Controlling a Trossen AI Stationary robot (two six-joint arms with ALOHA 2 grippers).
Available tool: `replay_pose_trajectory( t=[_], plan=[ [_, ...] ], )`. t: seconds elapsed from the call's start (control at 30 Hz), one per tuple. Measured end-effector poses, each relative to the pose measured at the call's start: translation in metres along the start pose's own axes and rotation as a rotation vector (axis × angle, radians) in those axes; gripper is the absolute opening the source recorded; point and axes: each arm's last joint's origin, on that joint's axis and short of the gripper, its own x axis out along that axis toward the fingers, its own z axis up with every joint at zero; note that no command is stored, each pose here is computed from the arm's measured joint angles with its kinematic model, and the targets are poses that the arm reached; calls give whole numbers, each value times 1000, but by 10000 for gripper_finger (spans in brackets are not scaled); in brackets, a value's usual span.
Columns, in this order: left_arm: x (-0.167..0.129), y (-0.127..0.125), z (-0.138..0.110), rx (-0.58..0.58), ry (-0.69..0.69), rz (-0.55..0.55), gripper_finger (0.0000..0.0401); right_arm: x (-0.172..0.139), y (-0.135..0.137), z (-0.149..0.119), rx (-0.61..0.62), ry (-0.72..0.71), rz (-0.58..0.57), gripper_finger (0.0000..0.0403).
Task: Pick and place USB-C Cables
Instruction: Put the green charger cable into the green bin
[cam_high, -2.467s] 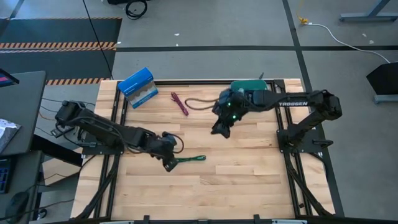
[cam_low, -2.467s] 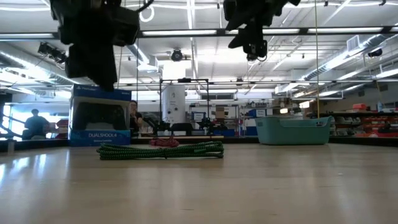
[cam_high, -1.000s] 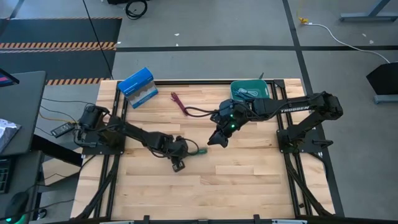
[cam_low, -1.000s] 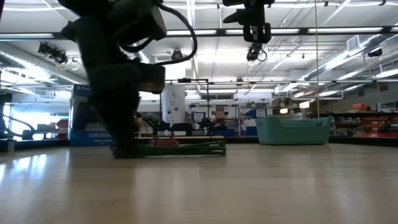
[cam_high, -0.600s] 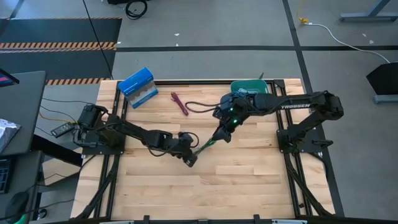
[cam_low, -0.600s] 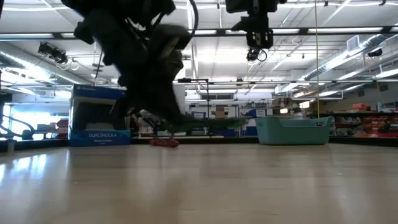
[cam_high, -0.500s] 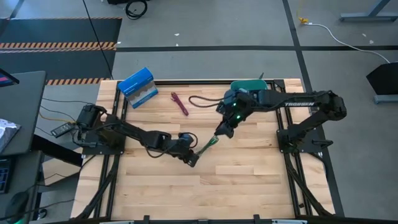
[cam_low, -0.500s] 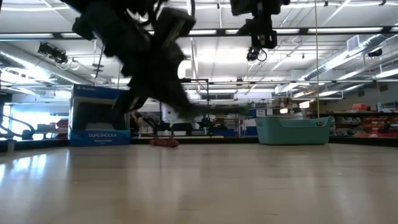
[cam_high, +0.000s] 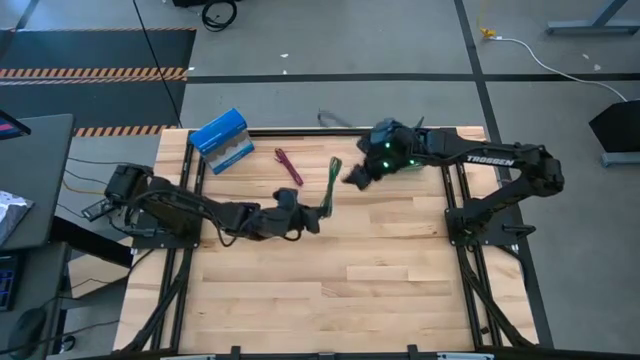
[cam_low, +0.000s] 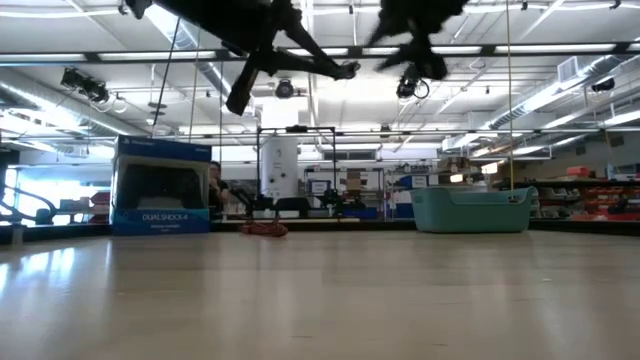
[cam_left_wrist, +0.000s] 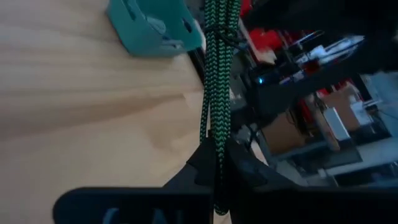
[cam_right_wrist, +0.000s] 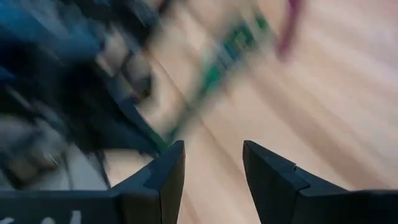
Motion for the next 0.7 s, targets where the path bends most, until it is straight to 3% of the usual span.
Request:
replay_pose_trajectory(
  t=[0.13,0.3,0.47,0.7],
  plan=[
    [3,-4,7,-22,-36,-39,16,5,16,18,15,-156,170,168],
    [3,-10,13,-45,-67,-94,15,27,10,17,91,-112,131,161],
    [2,-11,13,-49,-67,-102,17,41,12,16,70,-114,136,151],
    [2,-10,12,-43,-65,-96,20,37,16,17,70,-129,176,114]
  ],
)
